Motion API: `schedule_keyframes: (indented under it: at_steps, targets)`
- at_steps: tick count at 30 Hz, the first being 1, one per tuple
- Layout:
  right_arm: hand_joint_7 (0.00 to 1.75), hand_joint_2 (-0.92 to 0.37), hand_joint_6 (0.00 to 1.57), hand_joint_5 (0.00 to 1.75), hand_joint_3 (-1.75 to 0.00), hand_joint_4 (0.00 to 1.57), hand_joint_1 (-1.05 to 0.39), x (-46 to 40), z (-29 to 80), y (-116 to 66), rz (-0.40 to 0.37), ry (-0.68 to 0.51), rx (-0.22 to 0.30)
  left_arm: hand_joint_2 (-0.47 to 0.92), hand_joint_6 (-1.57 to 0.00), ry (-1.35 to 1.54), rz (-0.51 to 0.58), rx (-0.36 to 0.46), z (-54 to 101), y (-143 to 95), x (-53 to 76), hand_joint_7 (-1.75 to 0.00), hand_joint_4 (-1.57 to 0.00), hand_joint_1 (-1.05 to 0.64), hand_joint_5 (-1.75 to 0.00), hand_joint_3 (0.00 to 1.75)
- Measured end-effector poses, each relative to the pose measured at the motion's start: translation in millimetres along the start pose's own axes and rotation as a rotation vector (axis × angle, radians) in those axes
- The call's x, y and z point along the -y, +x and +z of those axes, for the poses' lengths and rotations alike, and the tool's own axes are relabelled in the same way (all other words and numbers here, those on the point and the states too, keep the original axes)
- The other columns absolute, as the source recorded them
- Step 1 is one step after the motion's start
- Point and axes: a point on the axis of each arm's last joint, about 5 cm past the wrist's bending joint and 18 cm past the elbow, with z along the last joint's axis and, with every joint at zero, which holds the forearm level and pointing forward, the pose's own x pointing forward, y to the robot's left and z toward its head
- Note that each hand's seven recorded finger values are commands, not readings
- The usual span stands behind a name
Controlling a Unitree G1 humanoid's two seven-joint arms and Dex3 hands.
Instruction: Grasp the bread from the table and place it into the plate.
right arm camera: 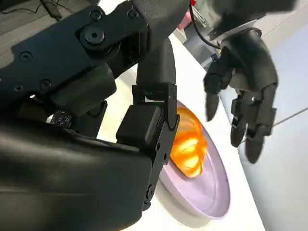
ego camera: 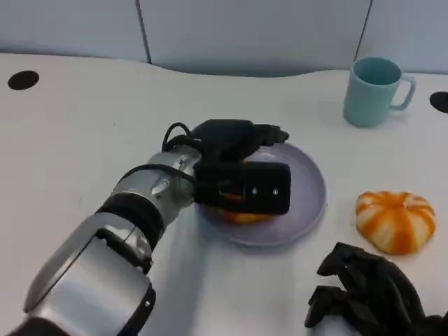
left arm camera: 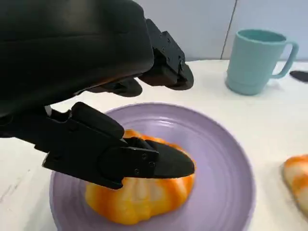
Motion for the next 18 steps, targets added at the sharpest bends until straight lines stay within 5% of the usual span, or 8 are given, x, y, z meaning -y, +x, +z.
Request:
schedule_keyframes:
  at_steps: [7, 18]
  targets:
    - [0.83, -0.72, 1.23, 0.84, 0.00, 1.43, -0.86, 1.2, 0.7, 2.3, -0.004, 0.002, -0.002, 0.92, -0.31, -0.319, 0.049, 0.112, -14.0, -12, -16.9, -0.01, -0.23, -0.77, -0.18, 0.41]
    - [0.80, -0.72, 1.27, 0.84, 0.00, 1.42, -0.86, 4.3, 4.7, 5.4, -0.005, 0.003, 0.006, 0.92, -0.52, -0.725, 0.157, 0.227, -55.7, -49, -8.5, -0.07, -0.37, -0.45, -0.53, 0.21]
